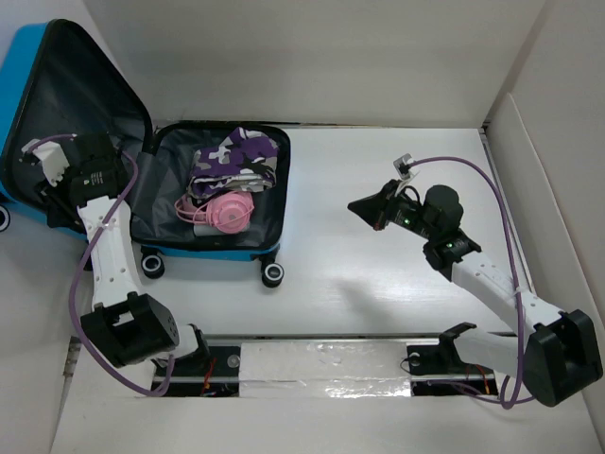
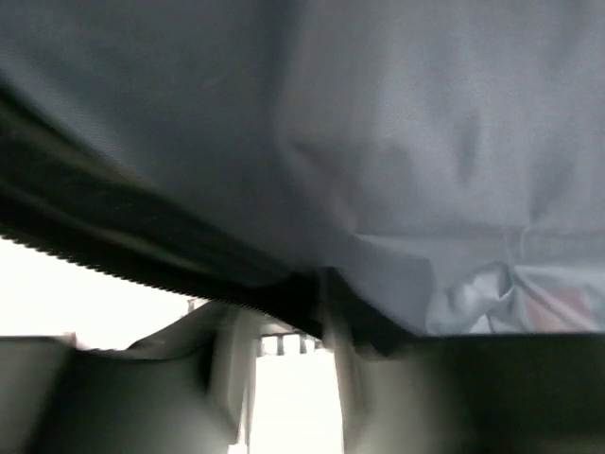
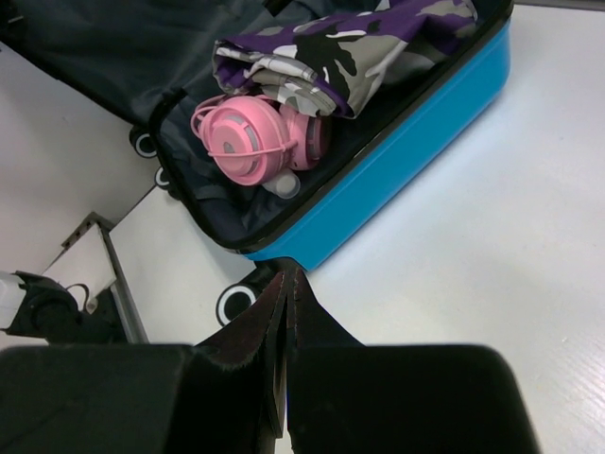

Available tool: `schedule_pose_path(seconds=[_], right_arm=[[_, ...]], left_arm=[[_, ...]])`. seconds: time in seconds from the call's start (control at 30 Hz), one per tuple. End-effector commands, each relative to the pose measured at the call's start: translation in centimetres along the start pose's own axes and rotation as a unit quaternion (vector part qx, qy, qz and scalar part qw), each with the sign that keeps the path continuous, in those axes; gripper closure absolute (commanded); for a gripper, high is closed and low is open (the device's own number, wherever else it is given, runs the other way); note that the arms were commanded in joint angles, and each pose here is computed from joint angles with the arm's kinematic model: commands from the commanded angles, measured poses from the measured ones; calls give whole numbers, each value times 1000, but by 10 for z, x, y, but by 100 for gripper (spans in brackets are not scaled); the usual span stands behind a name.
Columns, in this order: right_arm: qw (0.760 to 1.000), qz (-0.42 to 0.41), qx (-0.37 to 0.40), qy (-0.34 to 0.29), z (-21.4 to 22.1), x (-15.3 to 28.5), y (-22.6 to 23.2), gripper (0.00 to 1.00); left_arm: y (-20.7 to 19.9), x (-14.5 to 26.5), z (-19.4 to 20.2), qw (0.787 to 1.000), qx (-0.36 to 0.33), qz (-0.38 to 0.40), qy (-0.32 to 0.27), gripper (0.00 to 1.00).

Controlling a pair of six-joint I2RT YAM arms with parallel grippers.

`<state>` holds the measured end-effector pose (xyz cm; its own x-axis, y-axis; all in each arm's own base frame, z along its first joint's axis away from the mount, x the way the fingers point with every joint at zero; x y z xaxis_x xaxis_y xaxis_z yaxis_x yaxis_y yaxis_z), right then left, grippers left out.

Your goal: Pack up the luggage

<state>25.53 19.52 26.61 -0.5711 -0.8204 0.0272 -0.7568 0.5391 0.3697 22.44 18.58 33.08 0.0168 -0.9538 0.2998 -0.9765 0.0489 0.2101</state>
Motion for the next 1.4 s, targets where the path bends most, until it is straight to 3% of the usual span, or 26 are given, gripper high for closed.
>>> schedule_pose_path(seconds=[0.0,0.03,0.07,0.2,0.33,0.4,0.5,0.53,0.6,0.63,0.67,0.7,0.73,0.77,0.83,0.87,0.93,0.97,1.03,1.07,1.13,1.17,1.27,1.33,1.37], right_arm=[[999,-3,27,-26,-17,-4,4,97],[999,-8,26,-24,-16,-4,7,97],[999,-7,26,-23,-15,-5,6,97],[1000,-14,22,-18,-12,-11,6,97],[1000,-1,17,-8,-7,-16,-1,97],[1000,2,14,-5,-4,-18,-3,97],[1000,6,9,3,1,-21,-8,97],[1000,9,7,5,2,-22,-9,97],[1000,13,2,11,6,-25,-13,96],[1000,17,1,13,7,-25,-14,96],[1000,21,0,14,8,-26,-16,95],[1000,26,-3,17,10,-28,-18,94],[999,27,-4,18,11,-29,-20,92],[999,25,-3,21,12,-31,-18,90],[999,32,-6,27,16,-34,-22,87],[999,36,-5,27,16,-34,-24,87],[998,46,-7,29,19,-35,-27,87],[998,47,-6,29,18,-35,-27,87],[998,48,-6,29,18,-36,-28,87],[998,50,-7,31,20,-37,-30,87],[998,51,-8,33,21,-38,-31,87],[998,51,-10,36,23,-38,-31,87],[998,55,-8,35,22,-37,-32,87],[998,59,-5,33,21,-36,-32,87],[998,61,-5,32,21,-36,-32,88]], left_arm=[[2,6,-6,999,25,21,0,79],[2,6,-6,999,27,25,2,93],[-3,14,-6,999,26,41,-1,98],[-19,61,-12,995,16,94,-41,100],[-34,131,1,974,10,215,-67,100],[-35,184,17,946,4,316,-76,100],[-31,226,54,908,-30,414,-65,100],[-30,228,62,900,-39,430,-51,100],[-29,234,88,863,-58,502,0,100],[-26,234,94,844,-76,530,0,80],[-24,245,104,805,-85,587,27,60],[-15,253,95,769,-50,636,32,43],[-12,258,103,742,-62,666,39,27],[-7,272,105,693,-77,715,52,24],[6,283,99,646,-81,757,62,25],[15,297,101,584,-104,803,66,28],[34,311,102,497,-128,856,70,39],[51,321,113,422,-167,886,98,40],[60,330,119,366,-206,899,126,40],[77,340,124,282,-226,919,157,39],[87,347,132,209,-242,928,188,37],[94,353,130,163,-241,938,190,37],[100,358,119,133,-220,952,167,33],[103,363,106,122,-204,959,154,37],[92,366,94,174,-179,959,133,41]])
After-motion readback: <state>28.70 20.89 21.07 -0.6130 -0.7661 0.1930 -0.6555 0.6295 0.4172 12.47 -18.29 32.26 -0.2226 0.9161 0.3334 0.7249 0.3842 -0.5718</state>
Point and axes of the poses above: each gripper's point midway between its finger pads, its own x axis back along the fingers, its own y axis along the line the jaws close on, z = x × y, the point moved 6 cm from there along x, back along the fingers, and after that the axes turned 4 degrees about x, right-handed, at the moved point
